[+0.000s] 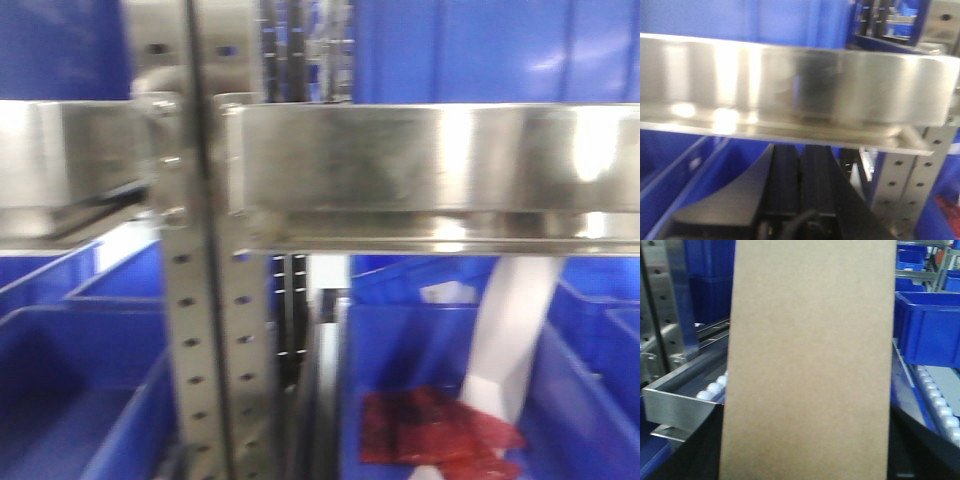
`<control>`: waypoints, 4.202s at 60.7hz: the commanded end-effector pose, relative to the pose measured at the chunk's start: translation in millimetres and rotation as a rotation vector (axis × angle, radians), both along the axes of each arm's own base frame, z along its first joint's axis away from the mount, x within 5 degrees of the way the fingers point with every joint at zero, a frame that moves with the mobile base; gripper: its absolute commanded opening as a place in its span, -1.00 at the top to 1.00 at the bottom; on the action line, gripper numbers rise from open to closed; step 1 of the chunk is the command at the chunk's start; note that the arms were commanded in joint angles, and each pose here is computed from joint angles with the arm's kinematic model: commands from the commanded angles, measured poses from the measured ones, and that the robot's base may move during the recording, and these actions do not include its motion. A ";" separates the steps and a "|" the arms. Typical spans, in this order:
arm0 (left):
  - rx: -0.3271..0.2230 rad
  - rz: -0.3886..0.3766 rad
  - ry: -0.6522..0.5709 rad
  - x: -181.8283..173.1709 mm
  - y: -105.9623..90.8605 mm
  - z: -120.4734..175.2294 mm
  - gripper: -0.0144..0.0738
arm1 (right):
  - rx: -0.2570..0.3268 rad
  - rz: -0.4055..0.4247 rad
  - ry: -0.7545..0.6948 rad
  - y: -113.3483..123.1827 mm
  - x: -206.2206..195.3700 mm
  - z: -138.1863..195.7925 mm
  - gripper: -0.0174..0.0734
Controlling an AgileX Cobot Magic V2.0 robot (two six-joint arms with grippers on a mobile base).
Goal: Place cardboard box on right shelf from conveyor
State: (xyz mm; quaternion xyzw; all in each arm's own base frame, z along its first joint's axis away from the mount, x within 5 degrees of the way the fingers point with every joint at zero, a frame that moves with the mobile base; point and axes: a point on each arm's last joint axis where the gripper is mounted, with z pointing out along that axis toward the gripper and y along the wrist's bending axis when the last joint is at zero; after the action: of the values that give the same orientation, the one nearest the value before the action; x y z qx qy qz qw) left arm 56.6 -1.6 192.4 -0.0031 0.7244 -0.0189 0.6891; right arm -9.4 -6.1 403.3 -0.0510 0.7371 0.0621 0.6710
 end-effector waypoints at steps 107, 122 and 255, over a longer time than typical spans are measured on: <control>-0.007 0.005 -0.090 -0.6 0.5 5.7 0.94 | 0.005 0.003 -0.153 4.4 19.8 26.3 0.14; -0.007 0.005 -0.090 -0.6 0.5 5.7 0.93 | -0.158 0.038 -0.098 21.3 89.8 46.1 0.14; -0.007 0.005 -0.090 -0.6 0.5 5.7 0.94 | -1.195 0.418 0.066 88.6 312.9 -55.4 -0.78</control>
State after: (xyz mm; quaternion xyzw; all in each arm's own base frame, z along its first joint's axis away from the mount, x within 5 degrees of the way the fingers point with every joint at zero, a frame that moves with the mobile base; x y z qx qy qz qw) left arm 56.6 -1.6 192.4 -0.0031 0.7244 -0.0189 0.6891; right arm 317.6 85.9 316.1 -0.5882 0.6481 -0.2219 0.4298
